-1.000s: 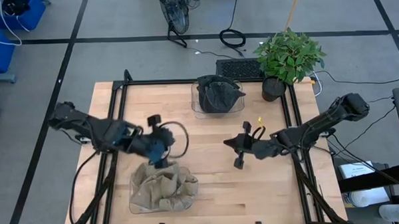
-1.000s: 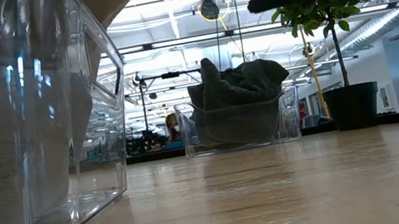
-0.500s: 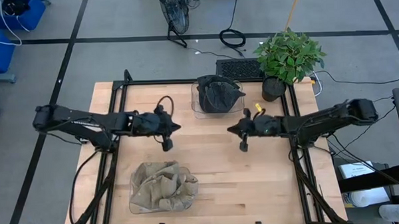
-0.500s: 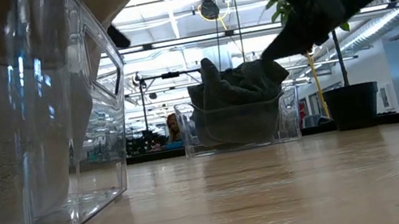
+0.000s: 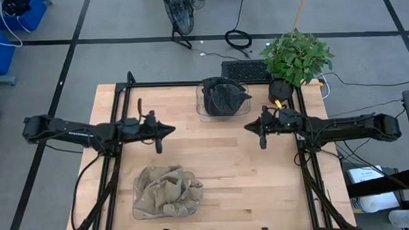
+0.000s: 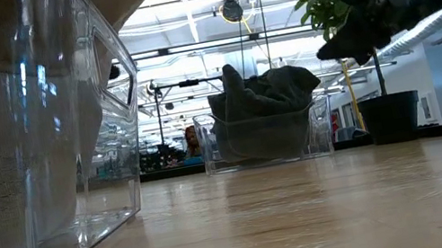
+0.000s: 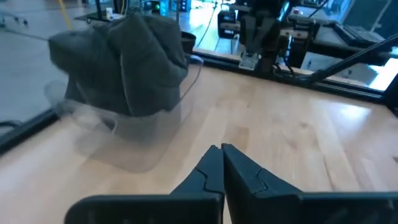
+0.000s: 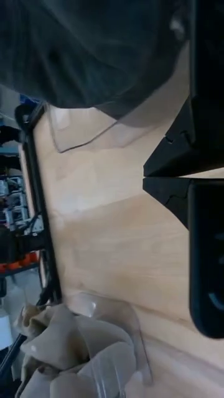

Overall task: Pick & Place hat
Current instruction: Return to Home Position

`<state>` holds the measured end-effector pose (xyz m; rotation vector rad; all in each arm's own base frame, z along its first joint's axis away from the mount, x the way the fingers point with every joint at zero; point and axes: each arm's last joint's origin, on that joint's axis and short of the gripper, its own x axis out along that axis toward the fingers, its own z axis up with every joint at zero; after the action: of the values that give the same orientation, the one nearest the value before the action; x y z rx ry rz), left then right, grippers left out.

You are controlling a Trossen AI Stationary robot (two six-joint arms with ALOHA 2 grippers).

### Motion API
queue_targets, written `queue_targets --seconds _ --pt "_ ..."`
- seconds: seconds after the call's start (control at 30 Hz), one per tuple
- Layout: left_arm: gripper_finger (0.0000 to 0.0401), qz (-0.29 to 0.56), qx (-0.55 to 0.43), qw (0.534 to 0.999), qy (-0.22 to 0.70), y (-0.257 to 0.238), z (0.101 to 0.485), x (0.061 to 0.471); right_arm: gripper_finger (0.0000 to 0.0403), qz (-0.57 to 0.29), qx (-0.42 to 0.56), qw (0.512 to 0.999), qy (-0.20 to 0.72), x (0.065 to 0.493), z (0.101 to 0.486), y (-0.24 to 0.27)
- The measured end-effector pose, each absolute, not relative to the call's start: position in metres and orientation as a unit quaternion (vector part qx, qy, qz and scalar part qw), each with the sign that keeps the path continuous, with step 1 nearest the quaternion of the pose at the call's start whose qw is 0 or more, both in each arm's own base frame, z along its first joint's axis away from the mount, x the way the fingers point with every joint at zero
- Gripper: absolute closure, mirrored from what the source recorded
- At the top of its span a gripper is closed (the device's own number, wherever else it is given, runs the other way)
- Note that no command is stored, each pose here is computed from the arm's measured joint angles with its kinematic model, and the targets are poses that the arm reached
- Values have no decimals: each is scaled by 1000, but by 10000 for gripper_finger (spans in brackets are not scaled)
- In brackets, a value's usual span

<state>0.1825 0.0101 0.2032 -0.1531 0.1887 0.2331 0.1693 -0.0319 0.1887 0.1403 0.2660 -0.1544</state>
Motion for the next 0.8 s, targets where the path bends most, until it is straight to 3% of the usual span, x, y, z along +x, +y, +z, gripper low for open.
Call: queue_targets --seconds 0.23,0.8 --pt "399 108 -133 982 85 3 188 160 403 -82 109 983 125 160 194 -30" --pt "399 46 -33 988 141 1 187 134 403 -82 99 983 130 153 196 -29"
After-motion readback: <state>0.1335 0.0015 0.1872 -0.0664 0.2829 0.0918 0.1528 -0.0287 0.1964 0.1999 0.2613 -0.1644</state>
